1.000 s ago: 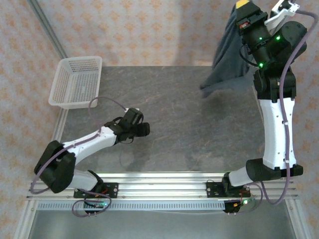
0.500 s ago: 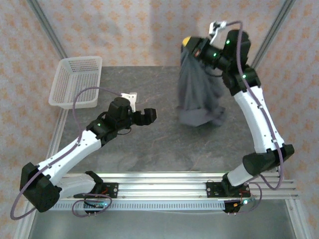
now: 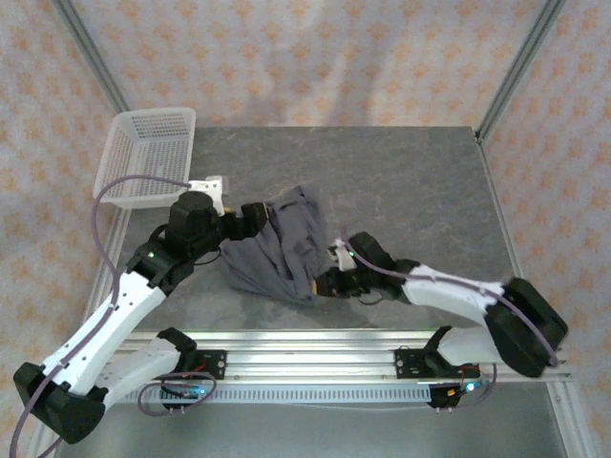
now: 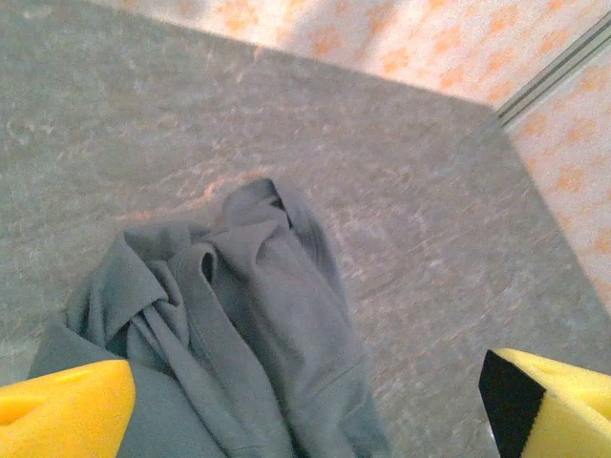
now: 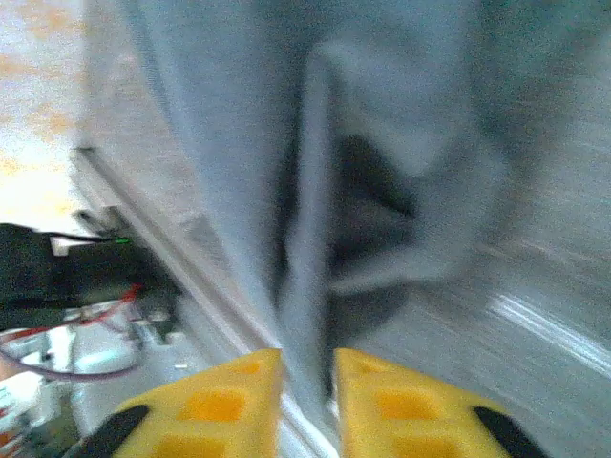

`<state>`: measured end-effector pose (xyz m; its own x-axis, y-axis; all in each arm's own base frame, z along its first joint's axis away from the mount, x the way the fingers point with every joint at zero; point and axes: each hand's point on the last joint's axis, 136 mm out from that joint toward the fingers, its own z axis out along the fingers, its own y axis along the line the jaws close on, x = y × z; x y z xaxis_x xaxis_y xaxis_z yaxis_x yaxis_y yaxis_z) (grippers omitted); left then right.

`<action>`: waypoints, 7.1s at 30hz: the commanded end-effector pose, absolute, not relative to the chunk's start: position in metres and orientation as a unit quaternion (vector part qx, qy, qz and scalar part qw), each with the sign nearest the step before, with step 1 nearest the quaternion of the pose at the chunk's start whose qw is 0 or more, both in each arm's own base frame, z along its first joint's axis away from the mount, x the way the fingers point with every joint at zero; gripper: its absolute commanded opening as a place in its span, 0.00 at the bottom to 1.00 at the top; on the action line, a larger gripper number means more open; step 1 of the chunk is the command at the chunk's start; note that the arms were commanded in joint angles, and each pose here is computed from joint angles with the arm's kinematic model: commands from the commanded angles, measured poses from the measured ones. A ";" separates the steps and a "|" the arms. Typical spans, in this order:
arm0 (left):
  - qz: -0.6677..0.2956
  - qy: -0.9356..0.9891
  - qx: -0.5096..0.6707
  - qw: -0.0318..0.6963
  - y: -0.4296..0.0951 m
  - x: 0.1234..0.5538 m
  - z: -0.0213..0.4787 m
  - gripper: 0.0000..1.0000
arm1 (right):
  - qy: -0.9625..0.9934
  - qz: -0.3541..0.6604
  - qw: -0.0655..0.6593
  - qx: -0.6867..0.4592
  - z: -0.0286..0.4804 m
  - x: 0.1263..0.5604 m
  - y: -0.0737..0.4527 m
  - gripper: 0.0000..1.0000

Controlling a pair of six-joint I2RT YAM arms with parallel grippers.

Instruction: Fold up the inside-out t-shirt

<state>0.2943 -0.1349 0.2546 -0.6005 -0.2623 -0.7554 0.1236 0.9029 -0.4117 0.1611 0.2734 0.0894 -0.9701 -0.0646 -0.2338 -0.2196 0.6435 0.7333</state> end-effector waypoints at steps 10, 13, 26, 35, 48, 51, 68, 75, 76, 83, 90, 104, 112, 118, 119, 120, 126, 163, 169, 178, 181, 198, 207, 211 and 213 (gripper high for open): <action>-0.126 0.947 -0.128 0.267 -0.141 0.331 0.143 0.75 | 0.889 0.292 0.343 -0.079 0.194 0.258 0.257 0.65; -0.156 0.939 -0.146 0.270 -0.153 0.349 0.137 0.70 | 0.910 0.260 0.313 -0.086 0.178 0.291 0.289 0.63; -0.126 0.945 -0.204 0.222 -0.144 0.388 0.080 0.29 | 0.951 0.166 0.244 -0.095 0.099 0.340 0.323 0.00; -0.127 0.940 -0.187 0.257 -0.111 0.362 0.125 0.00 | 0.900 0.320 0.286 0.075 0.137 0.332 0.245 0.00; -0.205 0.934 -0.151 0.252 -0.126 0.325 0.120 0.00 | 0.900 0.217 0.377 -0.045 0.159 0.289 0.232 0.41; -0.209 0.932 -0.151 0.256 -0.127 0.326 0.123 0.00 | 0.893 0.177 0.390 -0.138 0.161 0.291 0.265 0.43; -0.188 0.935 -0.156 0.258 -0.120 0.324 0.123 0.00 | 0.966 0.006 0.226 -0.125 0.037 0.278 0.250 0.27; -0.184 0.936 -0.154 0.257 -0.119 0.326 0.121 0.00 | 0.978 0.034 0.185 -0.093 0.023 0.255 0.245 0.35; -0.183 0.936 -0.154 0.257 -0.119 0.326 0.121 0.00 | 0.978 0.032 0.183 -0.090 0.023 0.253 0.243 0.34; -0.163 0.940 -0.154 0.257 -0.112 0.324 0.118 0.00 | 0.978 0.036 0.185 -0.086 0.038 0.237 0.223 0.13; -0.184 0.938 -0.147 0.254 -0.121 0.329 0.117 0.00 | 0.963 0.129 0.220 -0.090 0.083 0.236 0.242 0.00; -0.223 0.855 0.104 0.457 -0.172 0.305 0.237 0.63 | 0.879 0.285 0.363 -0.119 0.226 0.264 0.267 0.00; -0.133 0.806 0.303 0.490 -0.230 0.300 0.219 0.81 | 0.845 0.332 0.392 -0.146 0.265 0.257 0.269 0.00; -0.122 0.794 0.303 0.513 -0.254 0.330 0.211 0.86 | 0.837 0.359 0.381 -0.157 0.269 0.249 0.277 0.00; -0.107 0.803 0.276 0.516 -0.251 0.341 0.210 0.87 | 0.837 0.361 0.381 -0.155 0.270 0.249 0.277 0.00; -0.085 0.817 0.236 0.520 -0.243 0.354 0.210 0.87 | 0.837 0.360 0.382 -0.152 0.270 0.250 0.276 0.00; -0.042 0.850 0.056 0.523 -0.188 0.382 0.223 0.26 | 0.856 0.298 0.413 -0.091 0.253 0.261 0.239 0.00; -0.328 0.798 -0.118 0.491 -0.203 0.331 0.450 0.00 | 0.851 0.272 0.443 -0.078 0.264 0.309 0.349 0.35; -0.212 0.809 -0.161 0.524 -0.163 0.345 0.422 0.05 | 0.824 0.368 0.400 -0.159 0.276 0.272 0.365 0.00; -0.170 0.858 -0.133 0.465 -0.137 0.360 0.346 0.53 | 0.760 0.516 0.391 -0.055 0.329 0.281 0.320 0.00; -0.260 0.857 -0.020 0.445 -0.171 0.331 0.339 0.55 | 0.755 0.524 0.393 -0.041 0.332 0.290 0.309 0.00; -0.297 0.897 0.021 0.327 -0.192 0.296 0.202 0.64 | 0.750 0.546 0.370 -0.061 0.341 0.294 0.309 0.00; -0.283 0.918 -0.035 0.275 -0.197 0.314 0.151 0.62 | 0.741 0.557 0.370 -0.054 0.351 0.294 0.306 0.00; -0.164 0.948 -0.109 0.250 -0.145 0.298 0.092 0.35 | 0.703 0.592 0.395 0.003 0.387 0.308 0.273 0.00; -0.156 0.950 -0.135 0.235 -0.134 0.287 0.069 0.35 | 0.683 0.605 0.406 0.033 0.402 0.319 0.255 0.00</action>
